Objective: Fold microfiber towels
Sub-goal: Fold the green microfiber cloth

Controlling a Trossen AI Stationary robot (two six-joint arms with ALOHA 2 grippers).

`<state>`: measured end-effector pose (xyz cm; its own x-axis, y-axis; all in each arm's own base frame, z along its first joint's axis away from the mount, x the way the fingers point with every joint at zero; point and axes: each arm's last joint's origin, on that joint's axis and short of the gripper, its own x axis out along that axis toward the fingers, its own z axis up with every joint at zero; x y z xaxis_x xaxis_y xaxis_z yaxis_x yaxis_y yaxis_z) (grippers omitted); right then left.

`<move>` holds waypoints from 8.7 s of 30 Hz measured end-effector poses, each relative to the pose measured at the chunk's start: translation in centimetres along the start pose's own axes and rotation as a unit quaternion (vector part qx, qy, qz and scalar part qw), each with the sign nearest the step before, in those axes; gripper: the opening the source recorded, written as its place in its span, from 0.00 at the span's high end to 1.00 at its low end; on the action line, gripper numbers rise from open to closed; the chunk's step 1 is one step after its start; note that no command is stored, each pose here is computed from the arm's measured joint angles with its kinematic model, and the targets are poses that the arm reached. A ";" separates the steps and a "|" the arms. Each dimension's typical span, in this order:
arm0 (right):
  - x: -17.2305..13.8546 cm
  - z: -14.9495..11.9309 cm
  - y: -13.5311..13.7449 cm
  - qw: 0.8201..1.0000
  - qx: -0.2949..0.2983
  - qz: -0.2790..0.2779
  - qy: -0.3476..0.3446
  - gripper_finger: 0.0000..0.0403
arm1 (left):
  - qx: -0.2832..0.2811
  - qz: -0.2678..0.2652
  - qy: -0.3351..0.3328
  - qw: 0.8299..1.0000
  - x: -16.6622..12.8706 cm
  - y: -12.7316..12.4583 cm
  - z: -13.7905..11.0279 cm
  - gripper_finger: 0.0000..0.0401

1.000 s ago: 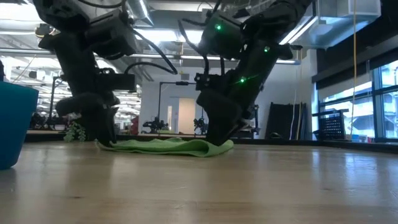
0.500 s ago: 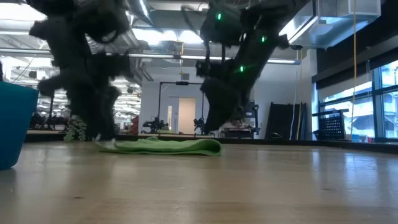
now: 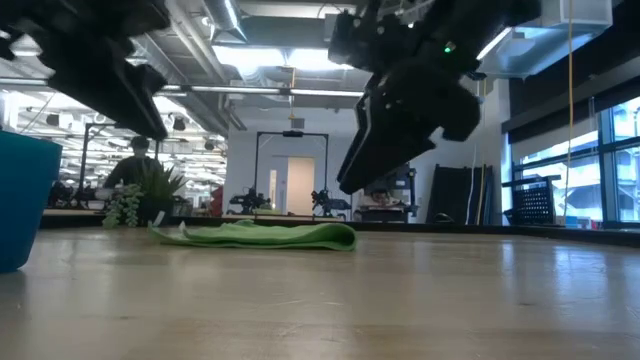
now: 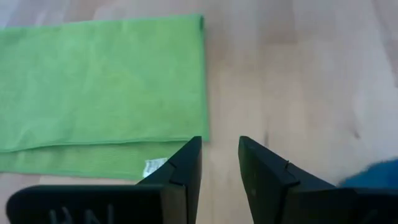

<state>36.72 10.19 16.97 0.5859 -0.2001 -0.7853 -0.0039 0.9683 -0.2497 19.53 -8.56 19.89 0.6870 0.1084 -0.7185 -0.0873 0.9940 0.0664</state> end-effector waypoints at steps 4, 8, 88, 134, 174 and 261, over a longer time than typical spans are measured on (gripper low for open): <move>-0.2 -0.2 1.0 1.000 0.012 0.007 -0.003 0.45 | 0.006 -0.003 -0.013 1.000 -0.7 -1.3 -0.5 0.76; 0.2 -0.2 1.1 1.000 0.017 -0.007 -0.012 0.45 | 0.003 -0.002 -0.025 1.000 -1.2 -2.4 -1.0 0.76; 5.1 2.8 -12.5 0.935 0.328 -0.131 0.010 0.98 | 0.039 0.046 -0.060 0.996 -2.4 -3.6 -2.1 0.76; 9.0 -0.7 -17.5 0.892 0.405 -0.190 0.063 0.97 | 0.039 0.054 -0.059 0.996 -2.4 -3.5 -2.2 0.76; 8.7 -1.5 -17.5 0.891 0.419 -0.111 0.137 0.50 | 0.038 0.055 -0.059 0.996 -2.3 -3.4 -2.1 0.76; 8.2 -0.1 -7.1 0.954 0.290 -0.007 0.079 0.96 | 0.094 0.068 0.032 0.993 -0.2 -0.3 -1.4 0.76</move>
<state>41.45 1.63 12.25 0.4530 -0.1893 -0.8712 0.4781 0.8764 0.0582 18.41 -8.90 19.03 0.6301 0.2474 -0.7361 -0.0370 0.9564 0.2898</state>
